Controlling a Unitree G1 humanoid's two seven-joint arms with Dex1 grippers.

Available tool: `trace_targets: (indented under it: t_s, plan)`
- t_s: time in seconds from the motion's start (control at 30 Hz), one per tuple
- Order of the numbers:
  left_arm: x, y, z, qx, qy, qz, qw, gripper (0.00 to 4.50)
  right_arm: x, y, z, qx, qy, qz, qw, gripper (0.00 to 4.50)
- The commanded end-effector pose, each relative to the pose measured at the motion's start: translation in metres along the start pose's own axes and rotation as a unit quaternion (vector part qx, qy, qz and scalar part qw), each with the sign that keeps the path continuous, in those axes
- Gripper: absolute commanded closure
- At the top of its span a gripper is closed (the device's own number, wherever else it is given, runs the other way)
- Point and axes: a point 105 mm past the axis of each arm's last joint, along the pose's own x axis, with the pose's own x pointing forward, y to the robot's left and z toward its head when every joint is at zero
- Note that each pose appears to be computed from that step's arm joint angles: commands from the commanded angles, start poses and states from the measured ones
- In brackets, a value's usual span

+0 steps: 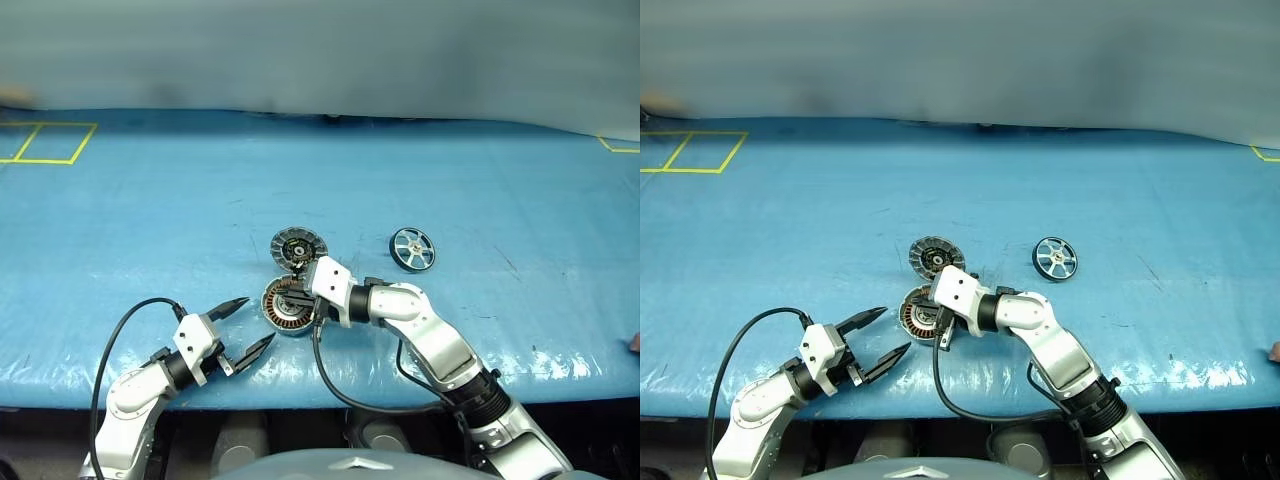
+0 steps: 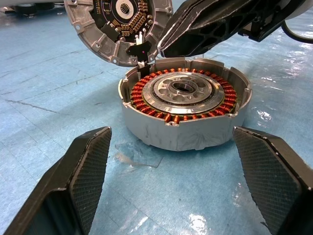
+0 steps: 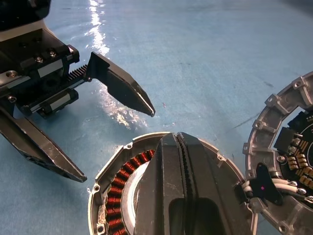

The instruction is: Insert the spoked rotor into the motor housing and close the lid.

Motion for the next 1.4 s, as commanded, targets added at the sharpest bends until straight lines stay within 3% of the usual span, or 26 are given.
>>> trace_targets:
  t_s: [0.03, 1.4]
  plan:
    - [0.002, 0.000, 0.006, 0.012, -0.015, 0.000, 1.000, 0.30, 0.001, -0.004, 0.004, -0.004, -0.009, -0.005, 1.000, 4.48]
    - [0.003, -0.001, 0.006, 0.009, -0.012, -0.001, 1.000, 0.30, -0.010, 0.003, -0.054, -0.082, 0.142, 0.016, 0.986, 4.48]
